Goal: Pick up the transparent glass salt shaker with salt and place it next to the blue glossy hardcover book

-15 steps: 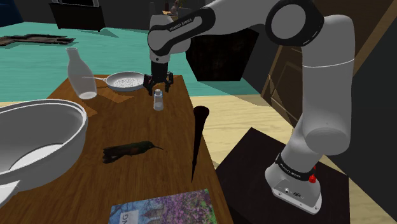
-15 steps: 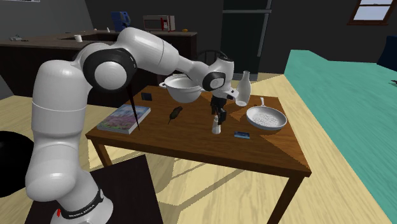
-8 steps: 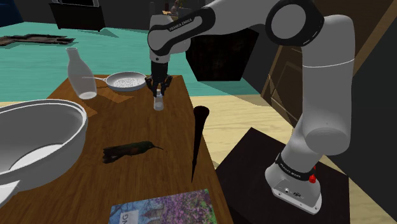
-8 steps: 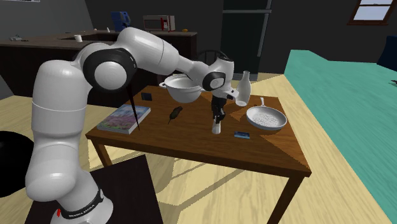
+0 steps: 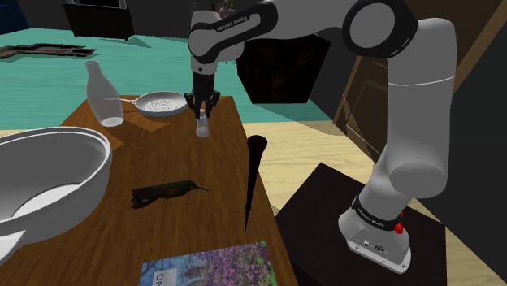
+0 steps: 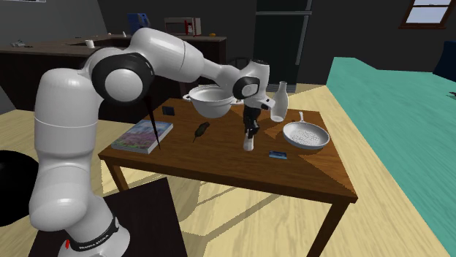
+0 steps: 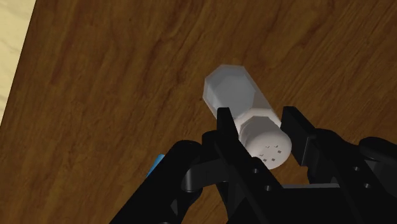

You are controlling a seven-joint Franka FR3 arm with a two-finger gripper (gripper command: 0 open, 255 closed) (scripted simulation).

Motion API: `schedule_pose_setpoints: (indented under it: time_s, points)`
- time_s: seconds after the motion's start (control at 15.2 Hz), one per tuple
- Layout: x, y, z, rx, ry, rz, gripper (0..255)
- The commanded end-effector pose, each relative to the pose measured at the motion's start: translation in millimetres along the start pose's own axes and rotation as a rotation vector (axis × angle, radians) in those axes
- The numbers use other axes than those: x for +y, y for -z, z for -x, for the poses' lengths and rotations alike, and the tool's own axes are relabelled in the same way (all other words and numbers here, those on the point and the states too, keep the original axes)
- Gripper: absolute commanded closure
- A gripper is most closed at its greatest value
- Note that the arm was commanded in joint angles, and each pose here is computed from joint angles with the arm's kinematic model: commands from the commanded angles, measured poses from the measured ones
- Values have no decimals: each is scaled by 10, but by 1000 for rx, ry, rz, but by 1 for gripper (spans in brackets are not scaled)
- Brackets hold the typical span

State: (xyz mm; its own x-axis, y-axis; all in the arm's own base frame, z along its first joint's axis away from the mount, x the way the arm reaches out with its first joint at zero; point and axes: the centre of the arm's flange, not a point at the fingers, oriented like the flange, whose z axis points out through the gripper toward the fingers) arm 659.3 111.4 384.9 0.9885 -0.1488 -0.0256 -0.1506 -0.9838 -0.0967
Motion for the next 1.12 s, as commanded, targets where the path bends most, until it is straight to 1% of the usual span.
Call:
schedule_pose_setpoints:
  time_s: [0.0, 1.06]
  points:
    - [-16, 104, 4, 0, 0, 0, 255]
    - [-97, 944, 25, 0, 0, 0, 255]
